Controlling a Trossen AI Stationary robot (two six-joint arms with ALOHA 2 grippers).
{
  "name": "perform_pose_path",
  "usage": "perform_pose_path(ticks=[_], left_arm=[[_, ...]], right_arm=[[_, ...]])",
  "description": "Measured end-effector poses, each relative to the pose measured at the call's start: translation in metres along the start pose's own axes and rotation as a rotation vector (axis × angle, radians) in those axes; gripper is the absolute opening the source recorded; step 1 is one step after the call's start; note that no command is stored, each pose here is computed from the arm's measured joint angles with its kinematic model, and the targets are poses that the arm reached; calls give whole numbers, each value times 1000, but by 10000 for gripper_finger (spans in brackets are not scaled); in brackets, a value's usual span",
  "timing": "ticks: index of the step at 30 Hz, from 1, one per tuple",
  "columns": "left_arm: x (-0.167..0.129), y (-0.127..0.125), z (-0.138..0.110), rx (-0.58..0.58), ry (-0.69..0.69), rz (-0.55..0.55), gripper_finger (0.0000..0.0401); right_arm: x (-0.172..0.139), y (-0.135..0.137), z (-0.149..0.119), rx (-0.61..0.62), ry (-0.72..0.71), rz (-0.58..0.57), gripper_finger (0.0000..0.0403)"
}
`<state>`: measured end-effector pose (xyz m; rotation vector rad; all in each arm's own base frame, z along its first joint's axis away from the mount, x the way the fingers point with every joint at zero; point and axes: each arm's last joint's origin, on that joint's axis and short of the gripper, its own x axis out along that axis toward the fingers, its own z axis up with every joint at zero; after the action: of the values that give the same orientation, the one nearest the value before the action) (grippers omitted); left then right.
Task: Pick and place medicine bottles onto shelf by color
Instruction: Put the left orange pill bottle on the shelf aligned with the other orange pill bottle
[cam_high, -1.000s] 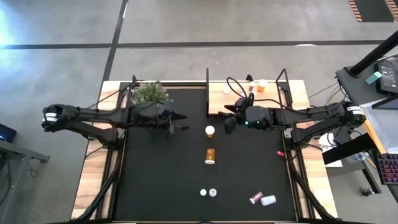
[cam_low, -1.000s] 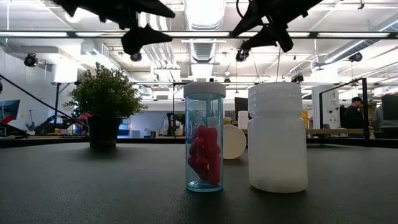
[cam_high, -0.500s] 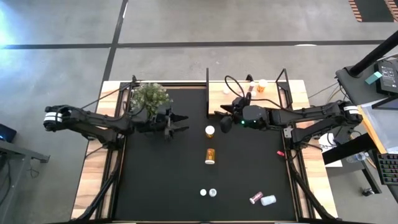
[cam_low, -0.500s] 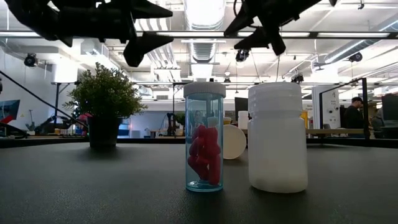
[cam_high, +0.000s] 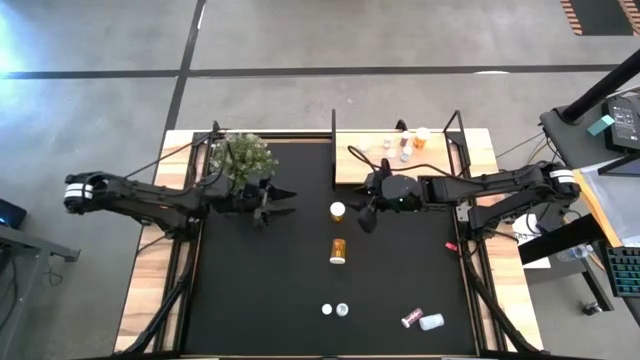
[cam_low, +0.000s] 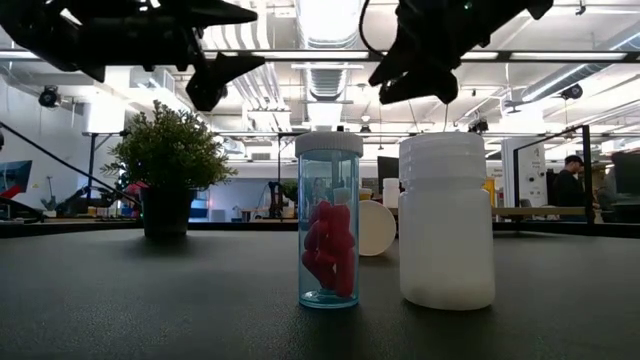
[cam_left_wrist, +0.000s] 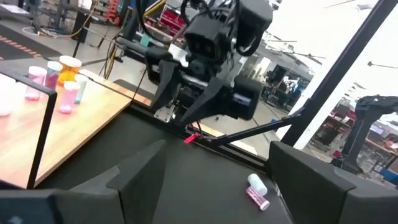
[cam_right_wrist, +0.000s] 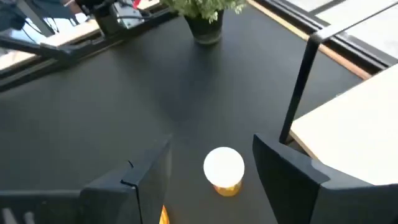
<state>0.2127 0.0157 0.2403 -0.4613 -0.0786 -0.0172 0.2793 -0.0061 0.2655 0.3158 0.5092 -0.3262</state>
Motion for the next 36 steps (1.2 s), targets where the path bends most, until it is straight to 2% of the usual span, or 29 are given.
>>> perform_pose_path(ticks=[8,13,21,25,29,36], left_arm=[[-8,2,-6,-49,3,1,267],[-13,2,-7,-49,-7,-5,267],[-14,2,-7,-48,0,-27,267],[-15,1,-6,-47,-5,-30,267],[-16,2,-5,-47,-11,-29,267],[-16,1,-4,-72,-24,-36,267]], right_arm=[[10,1,-4,33,21,-9,217],[22,1,-12,104,69,-8,216],[28,3,-14,124,70,0,195],[28,4,-14,218,79,16,192],[30,3,-16,251,97,7,214],[43,2,-27,383,153,-38,281]])
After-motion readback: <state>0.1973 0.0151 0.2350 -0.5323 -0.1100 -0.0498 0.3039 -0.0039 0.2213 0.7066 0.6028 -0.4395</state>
